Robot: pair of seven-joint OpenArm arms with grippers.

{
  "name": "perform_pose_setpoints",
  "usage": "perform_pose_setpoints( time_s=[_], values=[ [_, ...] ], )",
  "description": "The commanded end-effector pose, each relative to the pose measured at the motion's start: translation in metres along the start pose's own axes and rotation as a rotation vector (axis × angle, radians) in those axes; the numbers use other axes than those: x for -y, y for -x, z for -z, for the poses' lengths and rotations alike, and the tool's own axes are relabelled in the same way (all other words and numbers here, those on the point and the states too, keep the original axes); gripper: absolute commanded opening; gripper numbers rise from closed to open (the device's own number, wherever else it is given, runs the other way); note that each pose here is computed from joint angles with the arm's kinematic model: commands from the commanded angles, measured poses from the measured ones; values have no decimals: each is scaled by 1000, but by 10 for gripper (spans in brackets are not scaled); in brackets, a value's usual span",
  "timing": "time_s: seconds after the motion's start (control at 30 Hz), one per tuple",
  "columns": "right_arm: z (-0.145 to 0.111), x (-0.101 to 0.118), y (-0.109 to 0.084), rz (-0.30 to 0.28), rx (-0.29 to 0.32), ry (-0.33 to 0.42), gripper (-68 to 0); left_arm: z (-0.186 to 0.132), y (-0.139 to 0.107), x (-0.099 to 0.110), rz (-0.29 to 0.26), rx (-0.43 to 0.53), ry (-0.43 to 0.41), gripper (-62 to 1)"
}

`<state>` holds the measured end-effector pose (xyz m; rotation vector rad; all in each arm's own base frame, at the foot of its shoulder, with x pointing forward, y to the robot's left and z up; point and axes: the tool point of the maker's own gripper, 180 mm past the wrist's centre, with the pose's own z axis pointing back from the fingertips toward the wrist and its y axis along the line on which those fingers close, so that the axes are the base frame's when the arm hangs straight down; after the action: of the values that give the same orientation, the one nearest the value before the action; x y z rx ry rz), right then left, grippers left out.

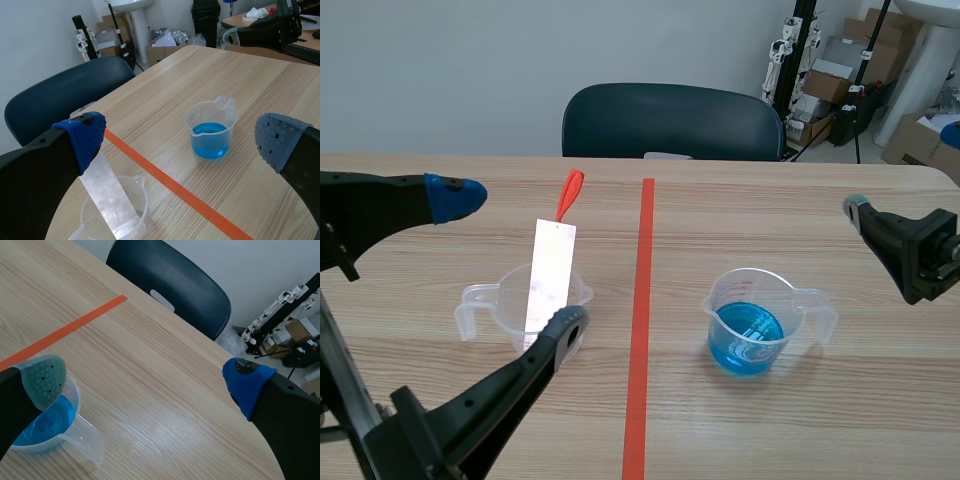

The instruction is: Do the redox reaction experiment. return to the home posture

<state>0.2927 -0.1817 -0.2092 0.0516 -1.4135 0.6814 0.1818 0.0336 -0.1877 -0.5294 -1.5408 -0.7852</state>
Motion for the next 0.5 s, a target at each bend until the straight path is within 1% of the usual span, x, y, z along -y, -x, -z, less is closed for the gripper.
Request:
perform_pose_setpoints(
  time_s=[0.0, 0.3, 0.47],
  values=[
    [2, 2, -14, -17, 40, 0, -8, 1, -5, -2, -6, 21, -7, 14],
    [2, 2, -14, -17, 39, 0, -8, 1, -4, -2, -6, 17, -7, 14],
    [0, -1, -7, -11, 8, -7, -8, 1, -4, -2, -6, 17, -7, 14]
  ],
)
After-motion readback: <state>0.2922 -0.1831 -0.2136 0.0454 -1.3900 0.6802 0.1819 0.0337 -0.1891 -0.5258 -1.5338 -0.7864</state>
